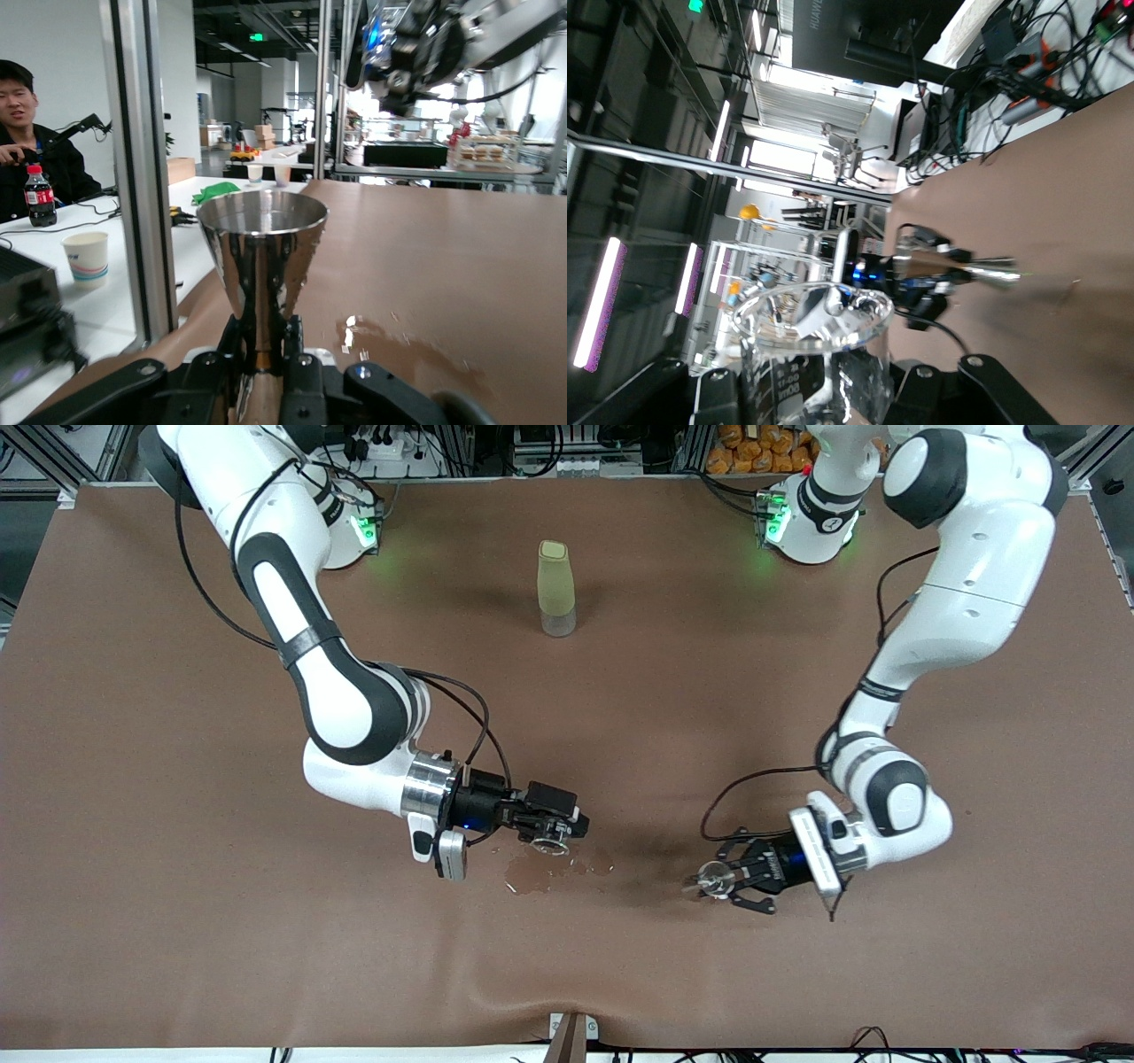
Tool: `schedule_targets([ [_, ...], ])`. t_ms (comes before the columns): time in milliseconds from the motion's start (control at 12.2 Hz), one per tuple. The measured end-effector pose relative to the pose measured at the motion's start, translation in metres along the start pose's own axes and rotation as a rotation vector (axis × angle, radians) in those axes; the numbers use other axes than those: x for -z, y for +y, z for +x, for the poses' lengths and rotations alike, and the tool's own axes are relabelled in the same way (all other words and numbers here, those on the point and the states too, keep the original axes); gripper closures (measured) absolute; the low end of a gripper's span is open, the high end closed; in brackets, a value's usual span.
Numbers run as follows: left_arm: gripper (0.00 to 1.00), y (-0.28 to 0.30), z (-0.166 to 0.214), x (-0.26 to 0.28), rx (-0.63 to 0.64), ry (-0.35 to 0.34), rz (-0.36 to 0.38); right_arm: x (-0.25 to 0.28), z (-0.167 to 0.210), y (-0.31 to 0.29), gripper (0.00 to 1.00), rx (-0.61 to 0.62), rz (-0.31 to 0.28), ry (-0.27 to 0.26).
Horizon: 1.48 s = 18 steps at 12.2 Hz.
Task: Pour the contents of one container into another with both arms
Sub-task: 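Tilt the beaker upright and move both grippers apart toward their sides, then lower the jigger with the left gripper while the right gripper lowers the beaker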
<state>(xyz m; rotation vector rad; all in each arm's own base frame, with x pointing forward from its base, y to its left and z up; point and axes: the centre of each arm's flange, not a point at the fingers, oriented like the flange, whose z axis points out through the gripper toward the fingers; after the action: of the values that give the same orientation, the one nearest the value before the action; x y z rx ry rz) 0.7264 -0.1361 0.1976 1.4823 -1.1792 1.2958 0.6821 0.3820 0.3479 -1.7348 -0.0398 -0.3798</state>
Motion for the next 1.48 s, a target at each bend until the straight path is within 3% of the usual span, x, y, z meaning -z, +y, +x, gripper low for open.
schedule_targets([
  [574,0.79,-0.003,-0.058,0.180,-0.030,-0.077,-0.153,0.048,0.030,0.043,0.87,0.355,-0.189,-0.076],
  [738,0.79,0.008,-0.087,0.215,-0.053,-0.046,-0.165,0.077,0.042,0.076,0.87,0.475,-0.234,-0.079],
  [902,0.79,0.019,-0.116,0.233,-0.072,-0.015,-0.161,0.116,0.054,0.120,0.87,0.595,-0.275,-0.080],
  [1148,0.79,0.037,-0.148,0.252,-0.101,-0.026,-0.165,0.169,0.068,0.159,0.87,0.746,-0.294,-0.095],
  [1475,0.79,0.043,-0.153,0.264,-0.108,-0.029,-0.183,0.245,0.077,0.198,0.87,0.947,-0.310,-0.104],
])
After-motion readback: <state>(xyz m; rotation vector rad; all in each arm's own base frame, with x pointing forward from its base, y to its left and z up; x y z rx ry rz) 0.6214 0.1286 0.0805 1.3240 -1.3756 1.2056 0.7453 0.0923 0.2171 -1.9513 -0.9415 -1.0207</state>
